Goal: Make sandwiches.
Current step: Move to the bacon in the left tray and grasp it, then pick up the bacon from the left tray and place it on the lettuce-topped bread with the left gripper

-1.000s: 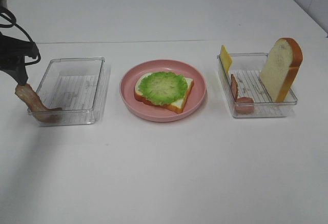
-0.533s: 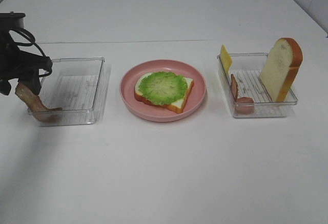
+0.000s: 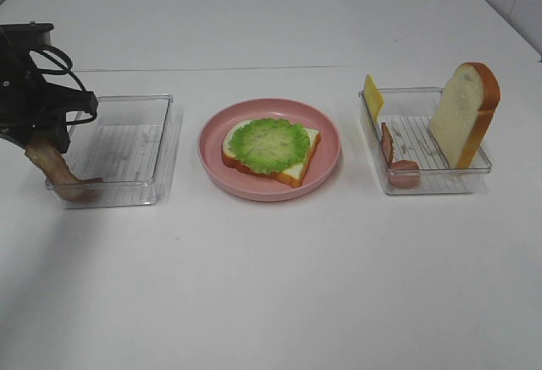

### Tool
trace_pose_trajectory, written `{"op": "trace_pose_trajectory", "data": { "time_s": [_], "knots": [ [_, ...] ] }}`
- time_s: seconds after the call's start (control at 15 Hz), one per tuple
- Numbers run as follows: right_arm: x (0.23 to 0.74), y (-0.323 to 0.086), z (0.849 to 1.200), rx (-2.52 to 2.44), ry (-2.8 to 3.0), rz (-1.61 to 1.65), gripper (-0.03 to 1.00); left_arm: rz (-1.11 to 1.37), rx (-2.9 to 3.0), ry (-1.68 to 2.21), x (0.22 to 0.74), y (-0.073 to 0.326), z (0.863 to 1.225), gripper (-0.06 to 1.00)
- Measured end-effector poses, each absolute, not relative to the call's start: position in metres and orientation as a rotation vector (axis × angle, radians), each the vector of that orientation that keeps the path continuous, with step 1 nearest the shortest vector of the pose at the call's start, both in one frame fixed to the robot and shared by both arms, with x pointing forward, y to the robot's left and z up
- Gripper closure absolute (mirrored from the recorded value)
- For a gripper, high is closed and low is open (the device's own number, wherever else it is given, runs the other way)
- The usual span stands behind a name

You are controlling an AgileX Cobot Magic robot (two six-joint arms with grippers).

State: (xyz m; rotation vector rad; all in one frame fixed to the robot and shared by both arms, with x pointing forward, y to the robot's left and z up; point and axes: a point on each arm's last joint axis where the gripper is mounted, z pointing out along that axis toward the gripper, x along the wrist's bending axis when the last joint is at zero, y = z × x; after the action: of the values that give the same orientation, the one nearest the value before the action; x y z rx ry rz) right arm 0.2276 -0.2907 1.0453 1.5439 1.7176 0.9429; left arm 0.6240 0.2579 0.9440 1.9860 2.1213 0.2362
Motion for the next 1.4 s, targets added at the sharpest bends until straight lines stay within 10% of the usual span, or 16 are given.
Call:
{"op": "trace_pose_trajectory", "data": {
  "time_s": [0.27, 1.4],
  "knots": [
    [0.228, -0.291, 1.045, 1.544, 1.718, 0.943, 0.26, 0.221, 1.995, 2.132, 0.623, 0.258, 0.945, 0.93],
    [0.228, -0.291, 1.045, 1.544, 1.718, 0.943, 0.26, -0.125, 1.585, 1.629, 0.662, 0.203, 1.039, 0.94]
  ]
}}
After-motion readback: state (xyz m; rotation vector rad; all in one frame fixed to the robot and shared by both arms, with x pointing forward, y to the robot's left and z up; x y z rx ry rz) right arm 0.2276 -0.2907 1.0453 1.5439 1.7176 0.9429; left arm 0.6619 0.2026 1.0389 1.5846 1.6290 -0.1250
